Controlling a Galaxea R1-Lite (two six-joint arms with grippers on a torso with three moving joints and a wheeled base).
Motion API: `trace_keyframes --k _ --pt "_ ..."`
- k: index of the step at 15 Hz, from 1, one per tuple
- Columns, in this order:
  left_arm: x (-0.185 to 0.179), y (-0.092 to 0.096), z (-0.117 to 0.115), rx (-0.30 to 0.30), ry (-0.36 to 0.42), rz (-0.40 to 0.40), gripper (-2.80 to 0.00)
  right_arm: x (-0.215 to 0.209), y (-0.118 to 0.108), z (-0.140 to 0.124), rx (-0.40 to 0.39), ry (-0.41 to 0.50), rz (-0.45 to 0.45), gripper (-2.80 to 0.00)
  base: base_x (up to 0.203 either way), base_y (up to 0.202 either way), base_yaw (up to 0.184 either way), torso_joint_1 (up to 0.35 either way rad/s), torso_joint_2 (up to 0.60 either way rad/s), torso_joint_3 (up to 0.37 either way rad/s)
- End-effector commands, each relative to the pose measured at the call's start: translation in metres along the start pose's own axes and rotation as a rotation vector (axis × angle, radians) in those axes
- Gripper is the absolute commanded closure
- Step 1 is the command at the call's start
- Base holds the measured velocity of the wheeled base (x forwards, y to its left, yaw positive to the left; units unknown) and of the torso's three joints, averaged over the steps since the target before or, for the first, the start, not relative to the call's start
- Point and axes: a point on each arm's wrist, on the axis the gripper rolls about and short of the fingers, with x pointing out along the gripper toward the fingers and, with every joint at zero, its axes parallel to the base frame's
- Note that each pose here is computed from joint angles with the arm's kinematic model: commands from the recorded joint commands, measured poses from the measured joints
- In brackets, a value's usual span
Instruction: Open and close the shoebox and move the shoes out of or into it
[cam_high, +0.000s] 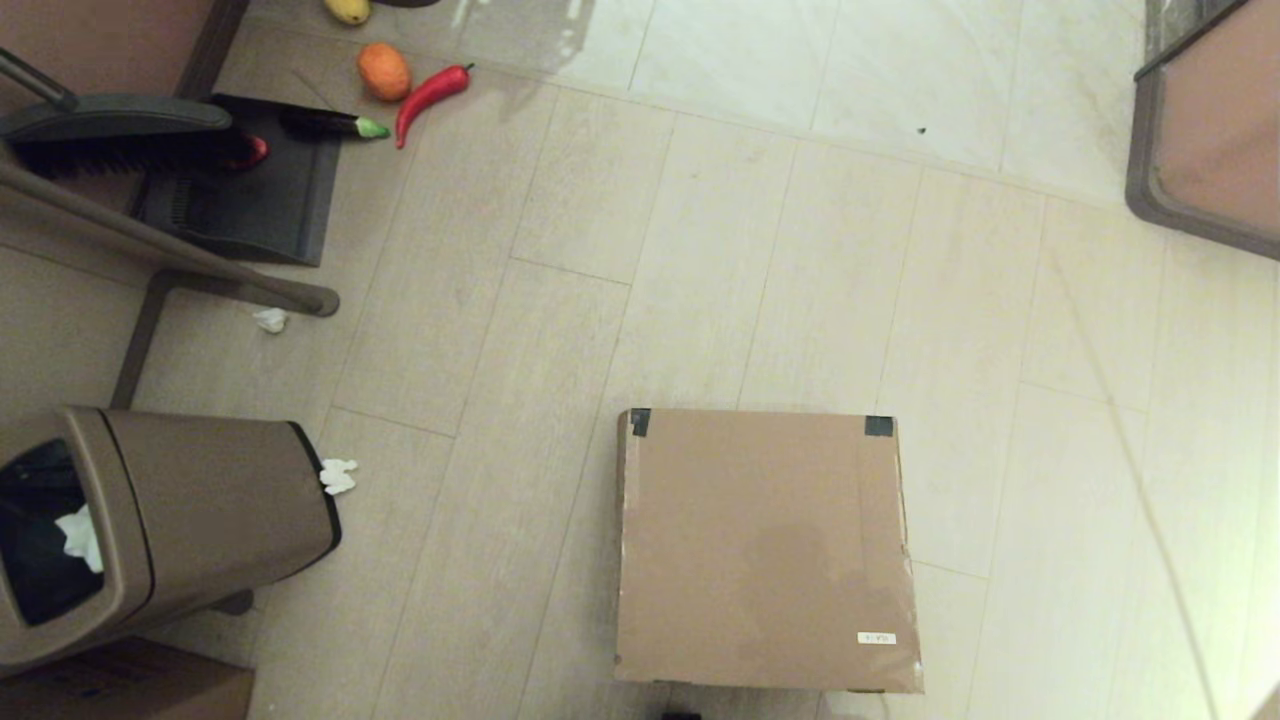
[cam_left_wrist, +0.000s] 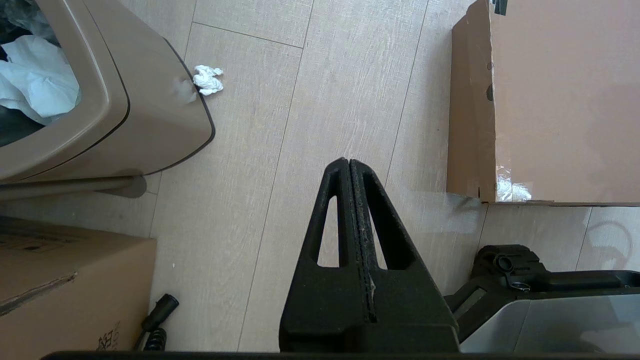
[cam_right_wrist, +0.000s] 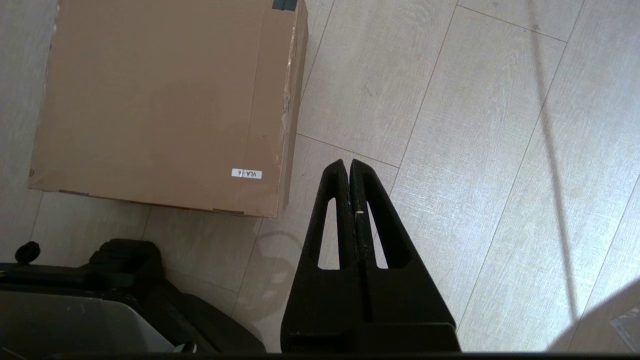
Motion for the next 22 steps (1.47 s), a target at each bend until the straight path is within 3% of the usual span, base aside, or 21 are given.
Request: trace_keyframes --k 1,22 --pt "0.0001 0.0000 0.0000 0.000 0.001 0.001 0.00 0.0000 0.0000 0.0000 0.000 0.000 0.001 0.00 0.000 0.000 0.000 0.000 0.00 0.000" --pt "0.0000 0.0000 0.0001 0.000 -0.001 0.000 0.00 0.0001 0.0000 0.0000 0.000 0.001 0.001 0.00 0.000 0.000 0.000 0.000 0.00 0.000"
